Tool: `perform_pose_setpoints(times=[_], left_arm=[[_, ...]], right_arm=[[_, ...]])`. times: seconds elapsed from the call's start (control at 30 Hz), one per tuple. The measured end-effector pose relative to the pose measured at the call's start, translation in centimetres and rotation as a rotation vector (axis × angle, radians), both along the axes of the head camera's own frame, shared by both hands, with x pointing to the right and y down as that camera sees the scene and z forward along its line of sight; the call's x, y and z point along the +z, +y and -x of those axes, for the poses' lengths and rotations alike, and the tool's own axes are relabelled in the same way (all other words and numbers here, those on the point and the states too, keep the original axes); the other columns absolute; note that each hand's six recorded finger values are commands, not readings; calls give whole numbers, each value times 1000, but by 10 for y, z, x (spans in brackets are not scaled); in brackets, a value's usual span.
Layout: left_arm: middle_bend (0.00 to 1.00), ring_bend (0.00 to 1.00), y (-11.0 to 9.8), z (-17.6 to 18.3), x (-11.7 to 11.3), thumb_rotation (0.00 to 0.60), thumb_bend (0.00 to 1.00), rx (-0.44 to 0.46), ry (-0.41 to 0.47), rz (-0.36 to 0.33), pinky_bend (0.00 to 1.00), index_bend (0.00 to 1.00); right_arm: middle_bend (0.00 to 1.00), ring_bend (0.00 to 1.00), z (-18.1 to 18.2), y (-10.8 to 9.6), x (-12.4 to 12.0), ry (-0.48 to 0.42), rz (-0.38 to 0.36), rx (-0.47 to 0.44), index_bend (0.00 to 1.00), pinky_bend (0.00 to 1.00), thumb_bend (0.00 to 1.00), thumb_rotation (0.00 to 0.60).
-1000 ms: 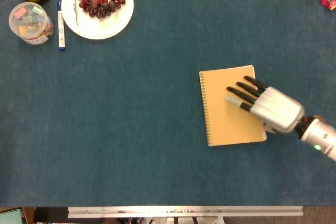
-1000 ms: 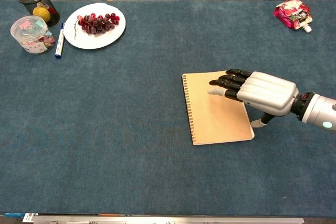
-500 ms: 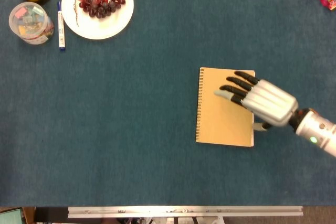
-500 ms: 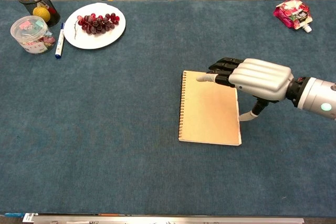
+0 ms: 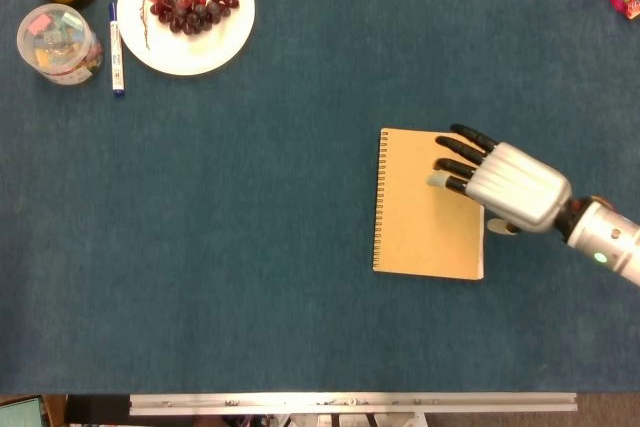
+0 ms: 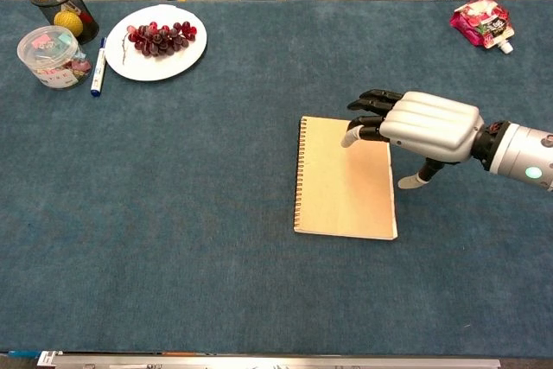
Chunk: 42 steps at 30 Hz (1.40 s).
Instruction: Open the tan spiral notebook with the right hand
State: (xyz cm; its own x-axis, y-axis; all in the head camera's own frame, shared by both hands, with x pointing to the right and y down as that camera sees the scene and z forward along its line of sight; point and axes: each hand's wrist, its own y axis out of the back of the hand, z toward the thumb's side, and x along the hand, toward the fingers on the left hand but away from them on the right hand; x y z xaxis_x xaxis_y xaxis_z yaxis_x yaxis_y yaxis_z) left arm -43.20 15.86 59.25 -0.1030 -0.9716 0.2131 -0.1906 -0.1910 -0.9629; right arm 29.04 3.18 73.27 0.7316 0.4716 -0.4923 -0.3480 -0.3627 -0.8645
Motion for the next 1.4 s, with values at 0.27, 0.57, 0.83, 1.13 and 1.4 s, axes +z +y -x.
perform_pose_setpoints(times=[0.27, 0.57, 0.83, 1.13, 1.4], left_arm=[[154, 117, 0, -1, 1, 600, 408, 3, 7, 5, 58, 185], [154, 117, 1, 1, 0, 600, 408, -2, 12, 4, 58, 186], [154, 117, 0, 3, 0, 600, 408, -5, 12, 6, 58, 186], [154, 117, 0, 3, 0, 600, 408, -6, 12, 4, 58, 185], [154, 117, 0, 3, 0, 600, 408, -7, 12, 9, 57, 186]], right_arm=[[265, 33, -13, 11, 22, 28, -31, -50, 315, 15, 73, 600], [270, 53, -4, 11, 34, -3, -60, -66, 353, 20, 74, 600], [272, 60, 2, 8, 35, -29, -65, -65, 367, 20, 76, 600], [282, 71, 6, 5, 33, -50, -67, -63, 409, 22, 122, 600], [307, 92, 11, 5, 33, -86, -56, -61, 477, 28, 212, 600]])
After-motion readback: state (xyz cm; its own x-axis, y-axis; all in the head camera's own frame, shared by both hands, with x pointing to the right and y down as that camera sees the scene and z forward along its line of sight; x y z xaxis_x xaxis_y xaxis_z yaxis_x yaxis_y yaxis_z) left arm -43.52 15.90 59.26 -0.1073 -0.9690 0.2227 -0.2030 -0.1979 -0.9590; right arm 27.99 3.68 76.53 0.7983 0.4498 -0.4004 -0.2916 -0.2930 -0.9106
